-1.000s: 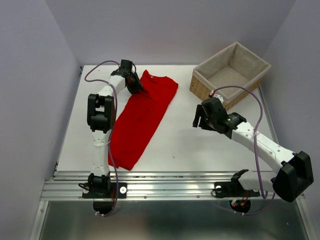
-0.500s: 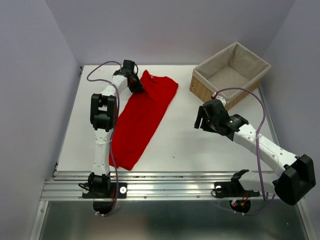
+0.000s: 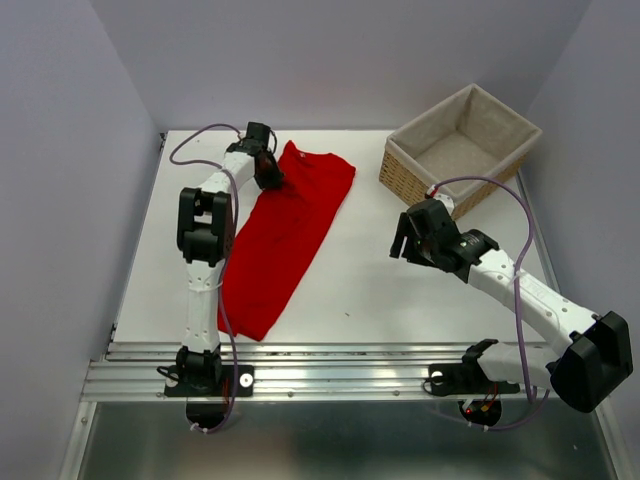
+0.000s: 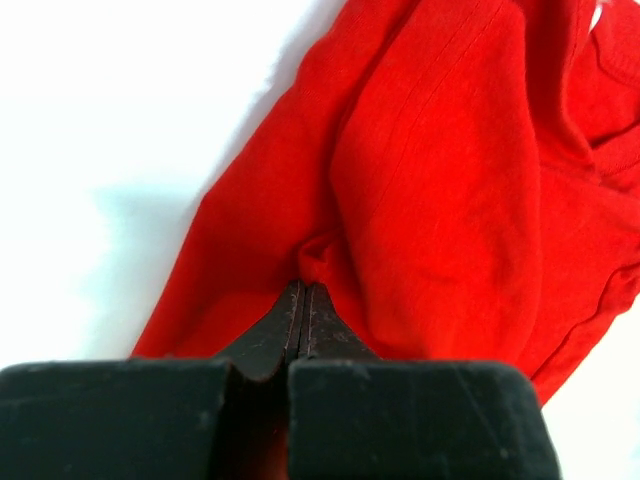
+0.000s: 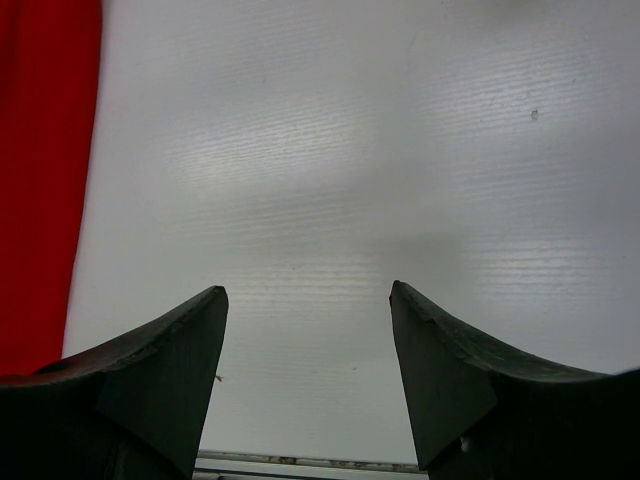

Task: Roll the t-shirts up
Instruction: Fold the T-shirt at the center of the board.

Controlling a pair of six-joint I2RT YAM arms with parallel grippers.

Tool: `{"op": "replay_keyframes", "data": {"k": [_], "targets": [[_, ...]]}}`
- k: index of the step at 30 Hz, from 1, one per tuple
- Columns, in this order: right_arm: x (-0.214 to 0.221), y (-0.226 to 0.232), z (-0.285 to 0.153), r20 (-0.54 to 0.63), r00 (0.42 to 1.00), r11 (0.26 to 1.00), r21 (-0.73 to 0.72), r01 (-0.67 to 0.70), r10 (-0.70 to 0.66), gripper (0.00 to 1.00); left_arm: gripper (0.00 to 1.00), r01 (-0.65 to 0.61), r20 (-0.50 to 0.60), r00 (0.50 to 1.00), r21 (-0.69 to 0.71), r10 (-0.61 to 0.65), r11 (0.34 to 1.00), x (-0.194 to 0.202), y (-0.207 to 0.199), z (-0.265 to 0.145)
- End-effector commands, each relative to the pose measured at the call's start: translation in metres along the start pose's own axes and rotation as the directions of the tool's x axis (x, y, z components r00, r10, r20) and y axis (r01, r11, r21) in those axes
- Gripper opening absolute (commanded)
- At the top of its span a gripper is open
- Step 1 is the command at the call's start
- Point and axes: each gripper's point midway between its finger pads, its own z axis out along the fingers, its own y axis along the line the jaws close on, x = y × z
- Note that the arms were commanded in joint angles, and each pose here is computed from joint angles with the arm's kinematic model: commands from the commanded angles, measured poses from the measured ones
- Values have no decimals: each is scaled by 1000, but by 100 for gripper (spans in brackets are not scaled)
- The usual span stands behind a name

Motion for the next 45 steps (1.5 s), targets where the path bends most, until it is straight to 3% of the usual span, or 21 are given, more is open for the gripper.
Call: {"op": "replay_keyframes", "data": {"k": [1,24,27,28,29,30,31,32,38,41,42,43,45], "targets": [[-5,-1,-4,28,999,1000,1,-15,15,72,0,-28,101,995,2,28,1000,-23,-10,-53],[3,-2,-4,12,1000,1000,-14,-14,14,72,0,9,116,993,-58,-2,998,-4,13,-76],[3,-2,-5,11,1000,1000,-17,-14,14,72,23,18,105,994,-67,-11,998,-2,15,-74],[2,-1,-5,12,1000,1000,-22,-12,13,72,49,19,96,995,-73,-12,997,0,16,-74],[3,0,-5,8,1000,1000,-29,-11,11,72,55,16,99,995,-72,-8,997,-1,15,-75],[4,4,-6,0,1000,999,-50,-13,13,72,70,14,103,995,-68,-7,998,-3,14,-78],[5,8,-6,-6,1000,998,-65,-13,13,72,72,15,125,992,-92,-4,996,-8,17,-82],[8,15,-4,-25,1000,995,-101,-22,19,72,85,10,144,990,-88,3,996,-13,15,-90],[20,70,-3,-62,998,970,-244,-7,-9,72,86,-22,215,976,-104,44,994,-14,22,-139],[28,103,5,-72,995,961,-272,43,-65,70,79,-19,250,967,-120,48,993,-7,37,-165],[24,132,-5,-50,995,942,-329,67,-88,69,76,-22,208,977,-155,54,988,12,57,-158],[35,143,9,-77,990,944,-317,89,-120,63,65,-8,228,973,-146,41,989,12,65,-172],[39,169,15,-81,985,928,-355,111,-149,55,55,0,174,984,-181,32,984,42,94,-168]]}}
